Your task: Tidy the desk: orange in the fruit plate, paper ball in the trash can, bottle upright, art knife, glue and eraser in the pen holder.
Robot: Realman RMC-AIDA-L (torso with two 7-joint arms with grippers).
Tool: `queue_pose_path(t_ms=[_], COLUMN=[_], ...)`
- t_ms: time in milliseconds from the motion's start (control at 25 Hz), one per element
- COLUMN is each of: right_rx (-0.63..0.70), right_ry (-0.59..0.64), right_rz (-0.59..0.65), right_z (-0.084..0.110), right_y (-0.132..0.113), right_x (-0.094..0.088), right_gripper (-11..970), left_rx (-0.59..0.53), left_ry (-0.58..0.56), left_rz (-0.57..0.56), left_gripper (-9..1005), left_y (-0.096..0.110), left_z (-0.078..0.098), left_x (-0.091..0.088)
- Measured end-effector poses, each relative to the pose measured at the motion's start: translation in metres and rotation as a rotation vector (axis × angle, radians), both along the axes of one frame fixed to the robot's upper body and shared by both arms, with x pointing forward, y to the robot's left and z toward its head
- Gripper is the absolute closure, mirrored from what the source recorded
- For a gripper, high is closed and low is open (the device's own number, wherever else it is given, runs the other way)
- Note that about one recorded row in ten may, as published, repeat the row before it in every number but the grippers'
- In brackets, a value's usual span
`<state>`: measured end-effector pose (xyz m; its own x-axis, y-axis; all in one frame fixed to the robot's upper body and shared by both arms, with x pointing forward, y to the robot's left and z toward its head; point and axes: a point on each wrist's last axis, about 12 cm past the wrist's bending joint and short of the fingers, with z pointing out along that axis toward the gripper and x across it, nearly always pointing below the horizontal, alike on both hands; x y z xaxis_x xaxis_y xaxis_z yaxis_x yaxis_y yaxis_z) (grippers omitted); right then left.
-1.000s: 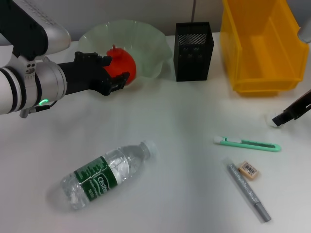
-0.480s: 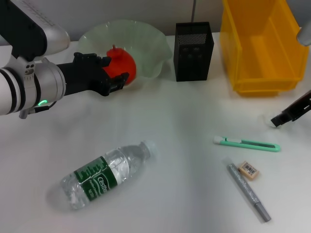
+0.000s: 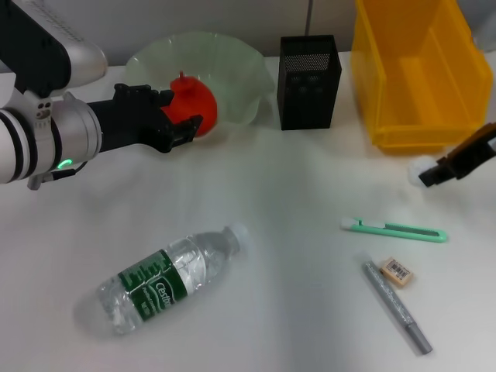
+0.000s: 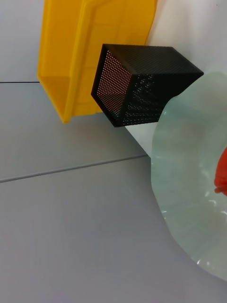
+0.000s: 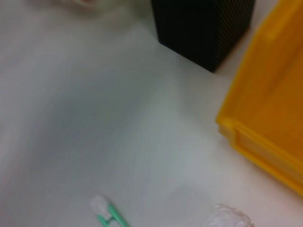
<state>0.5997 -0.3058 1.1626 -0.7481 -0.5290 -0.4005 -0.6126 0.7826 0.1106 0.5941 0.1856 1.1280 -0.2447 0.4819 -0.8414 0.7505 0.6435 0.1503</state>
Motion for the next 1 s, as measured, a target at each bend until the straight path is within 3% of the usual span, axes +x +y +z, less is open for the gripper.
queue_pose_path(t_ms=[120,200,360,560,1000], right_rx=[0.010,-0.008,-0.006,-0.008,0.057], right_ry=[-0.041,-0.130,-0.201,-0.252,-0.293], right_rz=[0.006,-0.027,-0.092,-0.142,-0.184], right_z=[0.017,0.044,0.063,0.071,0.053], right_y=[0.004,-0.002,-0.017,-0.030,-0.044], right_x=[-0.004,-0.003,0.003,0.012,0.038], right_gripper=[672,673,675,674,673], left_rx=[-0.001,-0.001,-0.002,-0.002,-0.001], left_ry=[-0.001,0.000,0.000,0.000,-0.003], left_rz=[0.003,0.004,0.005,0.005,0.006], left_gripper=[418,418,418,418,418], left_y=[0.001,0.001,0.001,0.001,0.001], left_z=[0.000,0.000,0.000,0.000,0.000], left_x=[0.000,0.000,0.000,0.000,0.001])
